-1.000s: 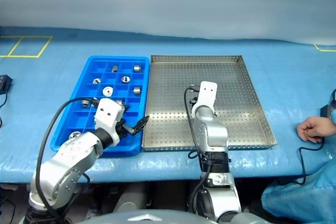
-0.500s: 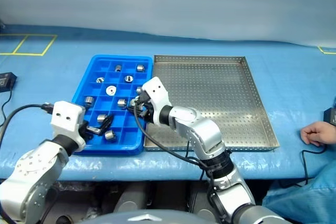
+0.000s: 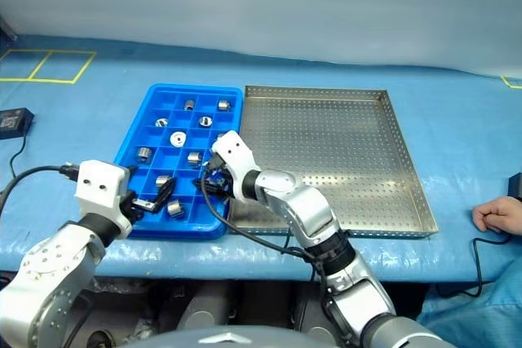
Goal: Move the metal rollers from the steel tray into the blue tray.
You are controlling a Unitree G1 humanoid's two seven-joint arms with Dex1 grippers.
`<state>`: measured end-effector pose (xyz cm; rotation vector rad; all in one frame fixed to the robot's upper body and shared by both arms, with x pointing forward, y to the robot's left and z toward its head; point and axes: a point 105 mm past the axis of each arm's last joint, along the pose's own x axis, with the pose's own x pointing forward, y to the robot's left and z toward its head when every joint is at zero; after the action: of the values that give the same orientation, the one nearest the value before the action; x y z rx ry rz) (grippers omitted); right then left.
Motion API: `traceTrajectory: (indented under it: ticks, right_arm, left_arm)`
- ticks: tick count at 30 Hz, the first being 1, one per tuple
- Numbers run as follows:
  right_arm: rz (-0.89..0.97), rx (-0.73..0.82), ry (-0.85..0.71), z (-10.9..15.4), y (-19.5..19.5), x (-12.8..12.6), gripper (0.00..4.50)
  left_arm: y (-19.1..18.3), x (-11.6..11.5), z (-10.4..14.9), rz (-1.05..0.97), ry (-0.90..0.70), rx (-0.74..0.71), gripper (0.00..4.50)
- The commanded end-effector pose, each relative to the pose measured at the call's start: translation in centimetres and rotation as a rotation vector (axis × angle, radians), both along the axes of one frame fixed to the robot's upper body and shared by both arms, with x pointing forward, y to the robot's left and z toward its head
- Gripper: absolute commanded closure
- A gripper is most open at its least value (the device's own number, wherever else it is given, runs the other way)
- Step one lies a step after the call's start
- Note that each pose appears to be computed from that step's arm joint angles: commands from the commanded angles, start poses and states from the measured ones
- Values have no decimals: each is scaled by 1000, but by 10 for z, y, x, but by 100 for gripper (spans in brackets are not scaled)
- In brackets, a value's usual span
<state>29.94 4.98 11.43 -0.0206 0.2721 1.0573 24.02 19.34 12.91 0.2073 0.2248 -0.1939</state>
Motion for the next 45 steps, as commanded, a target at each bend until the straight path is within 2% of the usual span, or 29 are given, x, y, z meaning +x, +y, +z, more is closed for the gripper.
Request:
traceTrajectory:
  ticks: [1, 8, 14, 17, 20, 21, 30, 38, 45]
  right_arm:
    - [-58, 63, -94, 26, -7, 9, 83]
    - [-173, 90, -206, 46, -49, 21, 83]
    - [-153, 30, -262, 49, -84, 13, 83]
    - [-211, 18, -242, 46, -104, 18, 81]
    - [-287, -10, -220, 39, -119, 25, 28]
    - [-297, -19, -219, 38, -122, 26, 2]
    - [-359, -50, -183, 28, -130, 28, 2]
    - [-429, -106, -151, 13, -146, 27, 2]
    - [-436, -103, -176, 15, -143, 26, 2]
  left_arm:
    - [-8, 1, 8, -22, -39, 1, 24]
    - [-29, 13, 11, -98, -73, -32, 24]
    - [-52, 33, 16, -195, -105, -76, 24]
    - [-62, 40, 17, -255, -121, -102, 12]
    - [-58, 49, 18, -235, -142, -150, 0]
    - [-56, 50, 15, -230, -132, -142, 0]
    - [-56, 47, 4, -260, -47, -160, 0]
    - [-50, 53, 3, -249, -48, -116, 0]
    - [-51, 57, 7, -259, -64, -112, 0]
